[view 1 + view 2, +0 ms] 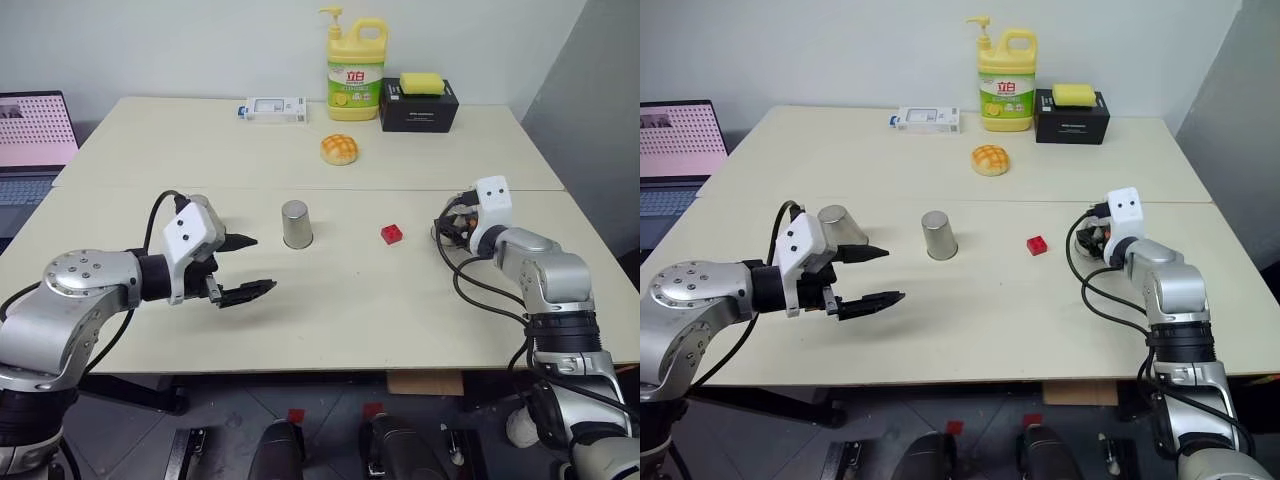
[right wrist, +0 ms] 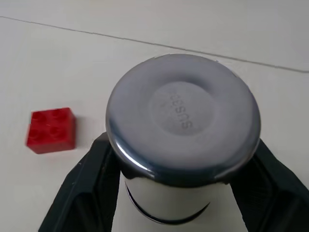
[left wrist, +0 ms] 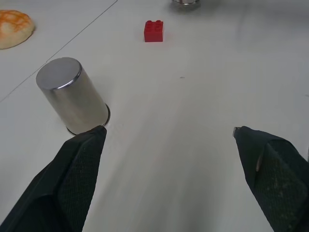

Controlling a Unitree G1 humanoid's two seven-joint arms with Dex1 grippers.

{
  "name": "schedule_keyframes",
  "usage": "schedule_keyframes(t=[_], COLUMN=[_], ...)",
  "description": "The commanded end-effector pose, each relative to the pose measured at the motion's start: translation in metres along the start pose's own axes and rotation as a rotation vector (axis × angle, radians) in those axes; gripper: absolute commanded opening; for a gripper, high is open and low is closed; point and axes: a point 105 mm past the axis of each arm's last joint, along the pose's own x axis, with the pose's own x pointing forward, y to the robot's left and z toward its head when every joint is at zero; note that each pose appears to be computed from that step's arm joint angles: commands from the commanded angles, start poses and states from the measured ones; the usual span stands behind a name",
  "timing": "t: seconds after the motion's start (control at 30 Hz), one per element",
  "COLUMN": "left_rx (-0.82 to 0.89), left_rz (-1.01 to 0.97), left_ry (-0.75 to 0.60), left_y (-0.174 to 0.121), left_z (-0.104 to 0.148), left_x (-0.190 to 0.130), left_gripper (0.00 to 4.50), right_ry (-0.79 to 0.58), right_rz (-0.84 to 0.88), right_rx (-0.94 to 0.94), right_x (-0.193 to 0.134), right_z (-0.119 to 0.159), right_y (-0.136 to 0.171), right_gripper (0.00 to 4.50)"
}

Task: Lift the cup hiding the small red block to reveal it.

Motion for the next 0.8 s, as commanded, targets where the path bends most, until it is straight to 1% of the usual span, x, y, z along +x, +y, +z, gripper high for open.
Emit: schedule_keyframes(t=[0.03,0.07,0.13,0.2,0.27,0.3,0.33,0.4,0.47,0.5,0.57,0.63,0.73,0.77,0.8], left_rx=[0.039,0.039,0.038,0.033,0.023,0.017,0.011,0.002,-0.008,-0.013,-0.02,-0.017,-0.026,-0.029,-0.033], left_rz=[0.012,0.013,0.015,0.031,0.069,0.087,0.102,0.123,0.141,0.152,0.172,0.184,0.196,0.2,0.207], left_ry=[-0.023,-0.023,-0.022,-0.016,-0.008,-0.002,0.003,0.013,0.022,0.036,0.055,0.07,0.086,0.091,0.093], left_y=[0.002,0.002,0.001,0.002,0.005,0.007,0.009,0.012,0.015,0.017,0.022,0.025,0.028,0.028,0.029], left_z=[0.008,0.008,0.007,0.006,0.003,0.0,-0.001,-0.004,-0.007,-0.01,-0.013,-0.015,-0.018,-0.019,-0.02], left_x=[-0.001,-0.001,-0.001,-0.002,-0.007,-0.011,-0.014,-0.02,-0.026,-0.031,-0.04,-0.045,-0.051,-0.053,-0.054], left_gripper=[4.5,4.5,4.5,4.5,4.5,4.5,4.5,4.5,4.5,4.5,4.5,4.5,4.5,4.5,4.5], right_ry=[-0.036,-0.051,-0.073,-0.142,-0.319,-0.396,-0.451,-0.479,-0.486,-0.496,-0.463,-0.408,-0.251,-0.208,-0.183], right_rz=[-0.027,-0.032,-0.04,-0.088,-0.114,-0.083,-0.05,0.029,0.141,0.238,0.371,0.494,0.713,0.751,0.753], right_rx=[0.006,0.01,0.019,0.026,0.041,0.036,0.02,-0.03,-0.079,-0.142,-0.237,-0.32,-0.386,-0.385,-0.383], right_x=[-0.002,-0.002,-0.004,-0.01,-0.031,-0.043,-0.054,-0.064,-0.075,-0.084,-0.096,-0.107,-0.129,-0.134,-0.135], right_z=[0.008,0.012,0.018,0.034,0.074,0.09,0.1,0.104,0.103,0.1,0.087,0.072,0.037,0.028,0.023], right_y=[-0.005,-0.005,-0.007,-0.014,-0.019,-0.016,-0.012,-0.001,0.013,0.027,0.045,0.059,0.078,0.08,0.078], right_gripper=[4.32,4.47,4.47,4.47,4.47,4.47,4.47,4.47,4.47,4.47,4.47,4.47,4.47,4.47,4.47])
